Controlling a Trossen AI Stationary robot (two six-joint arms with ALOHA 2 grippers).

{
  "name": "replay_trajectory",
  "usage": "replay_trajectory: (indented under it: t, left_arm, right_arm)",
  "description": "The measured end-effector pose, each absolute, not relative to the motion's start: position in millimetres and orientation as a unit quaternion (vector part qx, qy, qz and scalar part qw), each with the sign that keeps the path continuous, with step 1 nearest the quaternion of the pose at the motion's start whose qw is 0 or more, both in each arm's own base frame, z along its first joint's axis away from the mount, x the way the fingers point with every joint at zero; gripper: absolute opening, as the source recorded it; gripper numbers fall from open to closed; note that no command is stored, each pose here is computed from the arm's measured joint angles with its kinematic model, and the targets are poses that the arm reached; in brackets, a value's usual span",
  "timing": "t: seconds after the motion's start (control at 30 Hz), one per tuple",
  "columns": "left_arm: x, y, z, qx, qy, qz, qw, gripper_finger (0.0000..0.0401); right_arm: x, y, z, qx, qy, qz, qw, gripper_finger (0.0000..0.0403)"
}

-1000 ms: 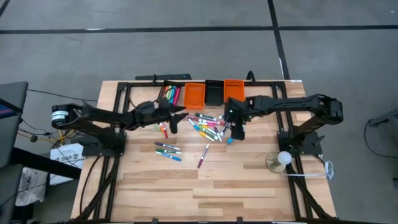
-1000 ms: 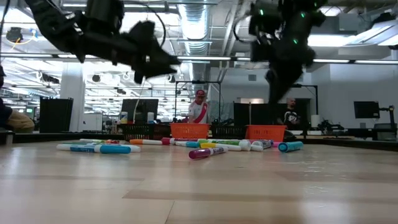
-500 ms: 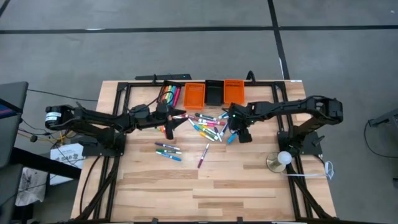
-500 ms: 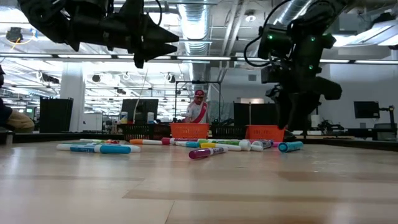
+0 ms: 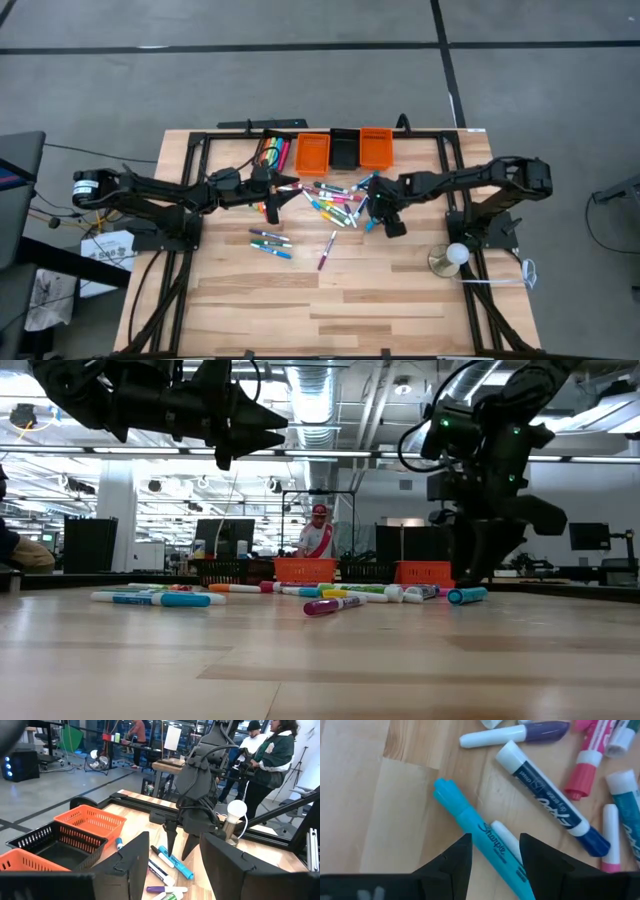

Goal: Pick & Place Markers
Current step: Put the big blue highlighter pen into the left black basket

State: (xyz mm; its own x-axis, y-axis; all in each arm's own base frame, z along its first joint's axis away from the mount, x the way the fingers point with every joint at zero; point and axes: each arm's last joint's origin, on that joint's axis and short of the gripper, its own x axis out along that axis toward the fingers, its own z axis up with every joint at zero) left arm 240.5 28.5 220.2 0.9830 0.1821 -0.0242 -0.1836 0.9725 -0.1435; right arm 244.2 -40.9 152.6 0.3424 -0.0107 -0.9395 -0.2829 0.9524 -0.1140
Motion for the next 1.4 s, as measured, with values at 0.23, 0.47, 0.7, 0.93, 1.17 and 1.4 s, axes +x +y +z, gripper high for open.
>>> replay_trajectory:
  t: [0.23,0.47,0.7,0.93,1.17,1.4]
  left_arm:
    - [241,29,220,-0.073,0.007,0.092,0.993,0.0173]
    - [240,29,220,-0.073,0.007,0.093,0.993,0.0173]
    - [240,29,220,-0.069,0.007,0.093,0.993,0.0173]
    - [240,29,220,-0.069,0.007,0.093,0.993,0.0173]
    - [240,29,220,-0.067,0.008,0.094,0.993,0.0173]
    - [241,29,220,-0.067,0.008,0.093,0.993,0.0173]
  right_arm:
    - [239,-40,142,-0.130,0.563,0.085,0.812,0.0151]
    - [240,-40,137,-0.128,0.567,0.087,0.809,0.0147]
    - [240,-40,131,-0.113,0.578,0.084,0.804,0.0139]
    - [243,-40,119,-0.096,0.597,0.102,0.790,0.0122]
    - [244,-38,131,-0.087,0.570,0.110,0.810,0.0074]
    - [254,-34,159,-0.065,0.506,0.144,0.848,0.0058]
